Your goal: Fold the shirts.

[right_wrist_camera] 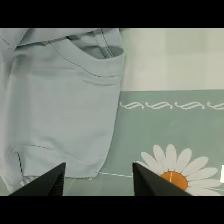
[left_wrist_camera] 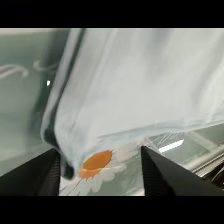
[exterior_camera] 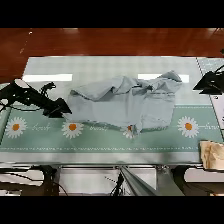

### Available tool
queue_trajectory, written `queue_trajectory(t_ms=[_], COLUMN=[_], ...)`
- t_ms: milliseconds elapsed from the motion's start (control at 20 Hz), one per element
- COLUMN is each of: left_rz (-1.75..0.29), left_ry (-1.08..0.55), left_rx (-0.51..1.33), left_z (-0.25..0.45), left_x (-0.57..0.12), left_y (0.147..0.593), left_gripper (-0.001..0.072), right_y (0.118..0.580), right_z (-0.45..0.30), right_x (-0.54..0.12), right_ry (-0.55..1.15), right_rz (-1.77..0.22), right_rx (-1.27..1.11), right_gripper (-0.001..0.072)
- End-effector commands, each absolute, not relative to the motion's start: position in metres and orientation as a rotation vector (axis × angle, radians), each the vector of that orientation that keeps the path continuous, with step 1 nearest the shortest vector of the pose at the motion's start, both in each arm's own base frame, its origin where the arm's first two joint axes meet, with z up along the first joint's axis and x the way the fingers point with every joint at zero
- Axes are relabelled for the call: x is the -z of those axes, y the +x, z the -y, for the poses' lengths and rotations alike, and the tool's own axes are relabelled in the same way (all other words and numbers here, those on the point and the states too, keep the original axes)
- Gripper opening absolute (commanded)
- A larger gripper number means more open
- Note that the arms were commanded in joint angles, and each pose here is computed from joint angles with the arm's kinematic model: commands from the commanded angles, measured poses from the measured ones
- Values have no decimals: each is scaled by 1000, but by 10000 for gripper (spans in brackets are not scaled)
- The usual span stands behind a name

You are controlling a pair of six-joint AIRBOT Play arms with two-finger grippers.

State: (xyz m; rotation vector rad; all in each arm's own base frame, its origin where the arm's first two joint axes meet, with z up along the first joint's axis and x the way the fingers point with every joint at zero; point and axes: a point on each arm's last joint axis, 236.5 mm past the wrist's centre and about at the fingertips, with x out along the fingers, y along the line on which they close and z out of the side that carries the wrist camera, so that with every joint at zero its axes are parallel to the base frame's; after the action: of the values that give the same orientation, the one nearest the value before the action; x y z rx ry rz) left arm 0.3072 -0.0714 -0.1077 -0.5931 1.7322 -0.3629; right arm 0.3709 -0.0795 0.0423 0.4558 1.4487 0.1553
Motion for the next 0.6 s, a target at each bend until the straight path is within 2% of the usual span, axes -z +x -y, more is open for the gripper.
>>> queue_trajectory(t_ms=[0, 50, 100, 200, 400, 550], left_rz=[-1713, -1715, -1713, -1724, -1740, -1729], left_ry=[-564, -568, -567, -572, -557, -542], left_rx=[320, 312, 311, 317, 358, 375], left_z=[78, 79, 79, 78, 79, 79], left_x=[131, 133, 133, 131, 127, 124], left_y=[317, 318, 318, 315, 309, 310], left_gripper=[318, 151, 146, 32, 25, 25], right_y=[369, 367, 362, 350, 303, 261], right_z=[78, 78, 81, 91, 78, 41], right_x=[-43, -42, -41, -33, 2, 34], right_ry=[460, 459, 447, 409, 450, 534], right_rz=[-1452, -1462, -1483, -1530, -1604, -1651], right_rx=[-165, -166, -155, -107, -84, -171], right_gripper=[489, 489, 489, 489, 490, 493])
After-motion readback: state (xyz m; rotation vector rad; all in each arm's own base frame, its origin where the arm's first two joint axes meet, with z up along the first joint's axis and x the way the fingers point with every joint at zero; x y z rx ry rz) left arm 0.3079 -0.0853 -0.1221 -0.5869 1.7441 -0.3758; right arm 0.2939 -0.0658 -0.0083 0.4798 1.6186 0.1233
